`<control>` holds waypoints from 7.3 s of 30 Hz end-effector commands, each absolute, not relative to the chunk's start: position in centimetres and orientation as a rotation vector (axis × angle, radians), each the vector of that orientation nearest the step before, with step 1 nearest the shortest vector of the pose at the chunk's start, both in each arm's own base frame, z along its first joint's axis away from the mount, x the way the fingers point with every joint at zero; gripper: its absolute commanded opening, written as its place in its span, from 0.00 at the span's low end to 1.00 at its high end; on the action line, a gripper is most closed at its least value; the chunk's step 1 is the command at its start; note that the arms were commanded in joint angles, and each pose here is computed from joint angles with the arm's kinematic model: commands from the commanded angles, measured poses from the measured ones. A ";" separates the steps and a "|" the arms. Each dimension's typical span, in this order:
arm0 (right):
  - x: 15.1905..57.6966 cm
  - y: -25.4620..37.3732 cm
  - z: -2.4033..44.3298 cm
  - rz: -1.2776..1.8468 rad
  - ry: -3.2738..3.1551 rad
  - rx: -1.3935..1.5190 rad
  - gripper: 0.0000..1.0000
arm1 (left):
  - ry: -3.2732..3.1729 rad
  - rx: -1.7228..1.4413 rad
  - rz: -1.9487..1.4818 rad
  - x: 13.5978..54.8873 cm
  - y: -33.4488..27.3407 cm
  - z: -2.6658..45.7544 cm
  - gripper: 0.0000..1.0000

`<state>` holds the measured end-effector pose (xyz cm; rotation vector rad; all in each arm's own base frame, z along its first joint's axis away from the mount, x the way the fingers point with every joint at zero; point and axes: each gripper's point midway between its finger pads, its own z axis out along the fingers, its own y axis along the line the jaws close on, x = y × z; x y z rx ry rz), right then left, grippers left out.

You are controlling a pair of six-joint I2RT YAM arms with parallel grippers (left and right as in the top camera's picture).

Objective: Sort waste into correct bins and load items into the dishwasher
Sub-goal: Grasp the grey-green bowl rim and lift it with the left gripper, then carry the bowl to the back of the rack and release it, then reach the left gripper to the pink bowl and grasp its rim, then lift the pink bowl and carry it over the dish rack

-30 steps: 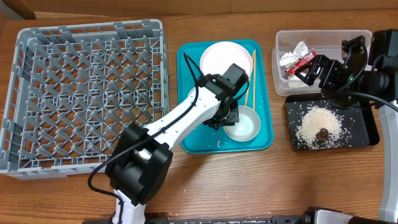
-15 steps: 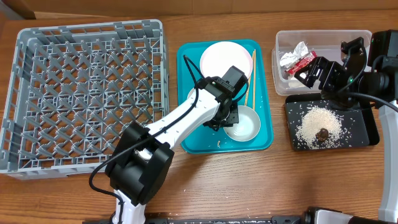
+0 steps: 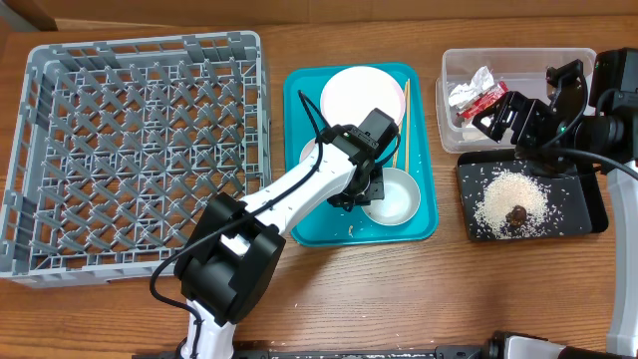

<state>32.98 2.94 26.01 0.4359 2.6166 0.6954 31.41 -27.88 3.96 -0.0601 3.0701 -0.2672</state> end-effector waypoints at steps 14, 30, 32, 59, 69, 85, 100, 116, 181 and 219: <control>33.5 2.6 26.3 0.678 2.595 0.420 1.00 | 2.842 -0.007 0.005 33.0 -22.9 17.2 0.04; 33.5 2.6 26.3 0.678 2.595 0.421 1.00 | 2.078 -0.382 0.682 35.7 -5.7 34.4 0.04; 33.5 2.6 26.3 0.678 2.595 0.421 1.00 | 2.020 -0.430 0.747 35.9 -4.1 35.2 0.04; 33.5 2.6 26.3 0.678 2.595 0.421 1.00 | 1.651 -0.727 1.237 48.7 4.5 26.9 0.04; 33.5 2.6 26.3 0.678 2.595 0.421 1.00 | 1.703 -0.662 1.311 53.7 5.6 21.0 0.04; 33.5 2.6 26.3 0.678 2.595 0.421 1.00 | 1.827 -0.487 1.360 54.4 3.1 16.6 0.04; 33.5 2.6 26.3 0.678 2.595 0.421 1.00 | 2.052 -0.191 1.267 54.8 -1.3 13.6 0.74; 33.5 2.6 26.3 0.678 2.595 0.421 1.00 | 2.156 0.072 0.695 54.2 -10.5 21.4 1.00; 33.5 2.6 26.3 0.678 2.595 0.421 1.00 | 3.013 0.461 -0.147 41.1 -18.4 7.6 0.04; 33.5 2.6 26.3 0.678 2.595 0.421 1.00 | 2.522 -0.380 0.538 30.8 -0.6 31.7 0.04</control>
